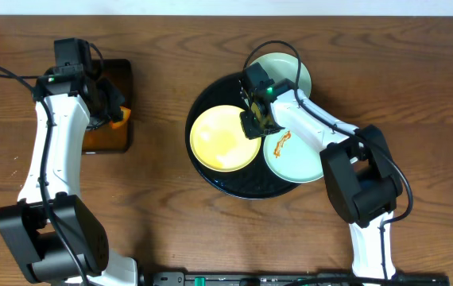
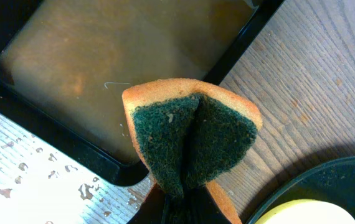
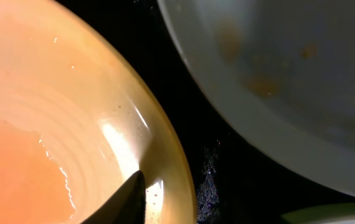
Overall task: Clean dirty plates on tray and stack at the side
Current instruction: 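Lift the yellow plate with the right gripper and tilt it upright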
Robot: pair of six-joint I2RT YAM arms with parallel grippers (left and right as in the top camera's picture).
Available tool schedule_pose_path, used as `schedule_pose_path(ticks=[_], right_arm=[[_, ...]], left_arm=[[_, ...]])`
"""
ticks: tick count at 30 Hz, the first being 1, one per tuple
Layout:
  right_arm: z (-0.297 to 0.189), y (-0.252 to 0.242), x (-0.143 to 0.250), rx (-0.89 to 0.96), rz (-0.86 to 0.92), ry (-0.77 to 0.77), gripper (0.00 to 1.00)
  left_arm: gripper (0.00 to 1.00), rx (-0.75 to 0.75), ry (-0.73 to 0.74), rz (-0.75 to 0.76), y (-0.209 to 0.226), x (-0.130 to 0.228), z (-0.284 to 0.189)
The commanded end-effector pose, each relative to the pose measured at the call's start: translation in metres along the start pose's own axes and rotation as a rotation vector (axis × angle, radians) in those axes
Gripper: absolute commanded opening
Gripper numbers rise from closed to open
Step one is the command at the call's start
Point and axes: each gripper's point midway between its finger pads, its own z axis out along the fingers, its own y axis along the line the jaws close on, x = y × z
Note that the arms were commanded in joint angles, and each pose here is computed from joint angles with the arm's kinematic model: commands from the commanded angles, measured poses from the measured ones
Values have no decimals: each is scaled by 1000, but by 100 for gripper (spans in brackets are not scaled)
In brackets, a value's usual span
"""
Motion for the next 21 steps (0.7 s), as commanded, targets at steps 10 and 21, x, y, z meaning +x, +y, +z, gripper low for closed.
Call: schedule_pose_path(ticks=[10, 21], right_arm=[[31, 10, 15, 11, -12, 60, 1], [-30, -1, -20, 126, -36, -97, 1]], left_arm=[[8, -4, 17, 15, 2, 3, 4], [8, -3, 16, 38, 2, 3, 4]])
